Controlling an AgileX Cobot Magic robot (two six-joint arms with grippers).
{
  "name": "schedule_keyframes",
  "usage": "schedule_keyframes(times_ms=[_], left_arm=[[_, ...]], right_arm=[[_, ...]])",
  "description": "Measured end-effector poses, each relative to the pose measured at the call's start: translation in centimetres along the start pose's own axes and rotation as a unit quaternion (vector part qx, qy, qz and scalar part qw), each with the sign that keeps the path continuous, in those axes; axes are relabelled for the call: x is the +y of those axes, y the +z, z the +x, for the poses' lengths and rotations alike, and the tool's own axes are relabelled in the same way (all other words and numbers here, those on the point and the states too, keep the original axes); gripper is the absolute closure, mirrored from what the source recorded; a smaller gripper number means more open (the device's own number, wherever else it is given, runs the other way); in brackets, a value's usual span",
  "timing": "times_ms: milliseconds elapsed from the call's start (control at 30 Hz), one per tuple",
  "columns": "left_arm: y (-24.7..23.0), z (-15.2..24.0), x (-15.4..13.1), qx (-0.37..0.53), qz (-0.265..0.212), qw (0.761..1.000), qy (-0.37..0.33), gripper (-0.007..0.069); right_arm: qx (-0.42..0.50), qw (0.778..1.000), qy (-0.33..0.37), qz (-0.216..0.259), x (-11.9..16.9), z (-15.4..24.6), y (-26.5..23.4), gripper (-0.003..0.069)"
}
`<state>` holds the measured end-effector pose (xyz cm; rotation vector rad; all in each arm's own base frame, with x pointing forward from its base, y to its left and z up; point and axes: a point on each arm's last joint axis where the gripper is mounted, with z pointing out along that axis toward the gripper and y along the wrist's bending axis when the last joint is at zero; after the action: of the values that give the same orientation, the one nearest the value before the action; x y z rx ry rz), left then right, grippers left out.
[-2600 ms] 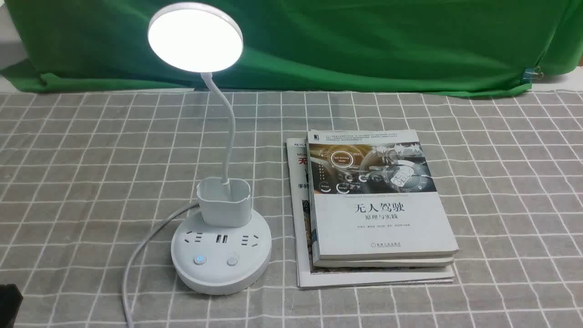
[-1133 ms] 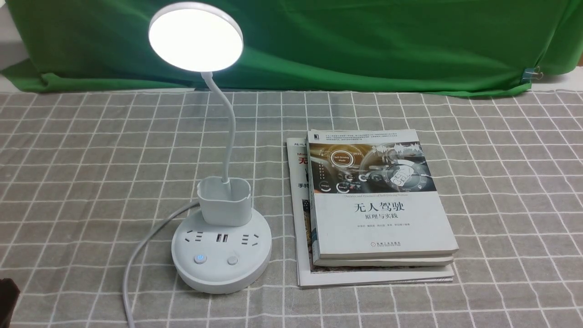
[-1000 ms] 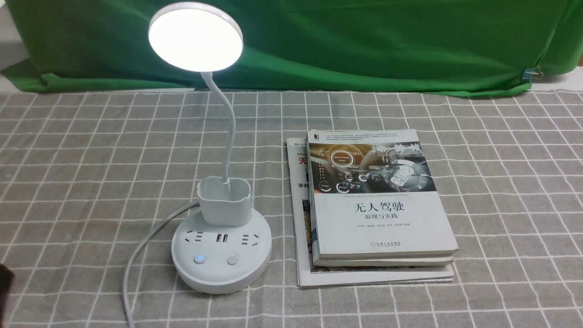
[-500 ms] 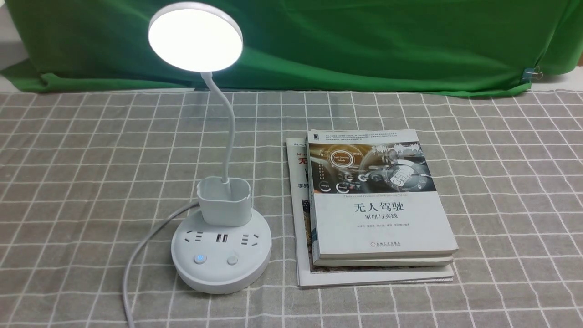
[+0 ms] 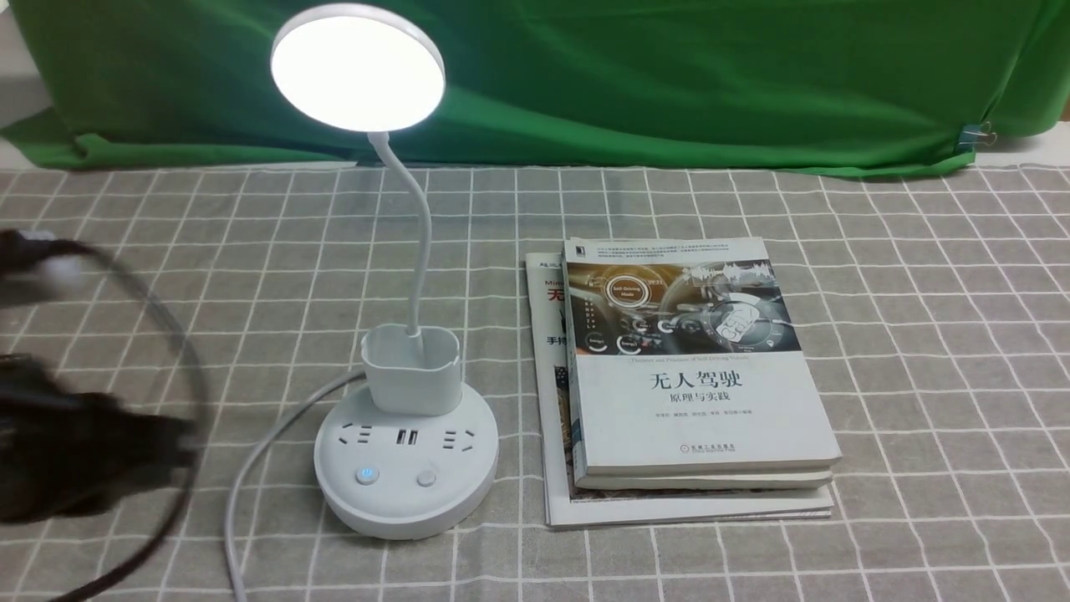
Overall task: Turn off the desk lamp on the grey coffee tablecloth by hand.
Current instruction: 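Press the power button on the round power strip under the lamp with the left gripper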
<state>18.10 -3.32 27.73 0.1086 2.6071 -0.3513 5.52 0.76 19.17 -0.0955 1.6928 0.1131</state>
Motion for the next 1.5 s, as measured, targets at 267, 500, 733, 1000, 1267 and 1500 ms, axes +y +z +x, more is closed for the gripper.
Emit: schedule_keyframes(times_ms=[267,500,733,1000,1267,1500], left_arm=[[7.0,-2.6,-6.2,0.123,0.027,0.987,0.096,0.0634],[10.9,-4.4,-11.3,0.163,0.044,0.975,0.146,0.0634],[13.4,-5.6,-12.1,0.222,0.025,0.964,0.148,0.0634],[14.6,-6.6,-10.7,0.23,-0.002,0.963,0.141,0.0634],[15.1,-6.8,-10.2,0.226,-0.007,0.964,0.139,0.0634],[16.8,-6.5,-10.0,0.243,-0.012,0.96,0.136,0.0634]], right_arm=[[0.0,1.0,0.0,0.0,0.0,0.0,0.0,0.0624],[0.0,1.0,0.0,0.0,0.0,0.0,0.0,0.0624],[0.0,1.0,0.0,0.0,0.0,0.0,0.0,0.0624],[0.0,1.0,0.0,0.0,0.0,0.0,0.0,0.0624],[0.0,1.0,0.0,0.0,0.0,0.0,0.0,0.0624],[0.0,1.0,0.0,0.0,0.0,0.0,0.0,0.0624]])
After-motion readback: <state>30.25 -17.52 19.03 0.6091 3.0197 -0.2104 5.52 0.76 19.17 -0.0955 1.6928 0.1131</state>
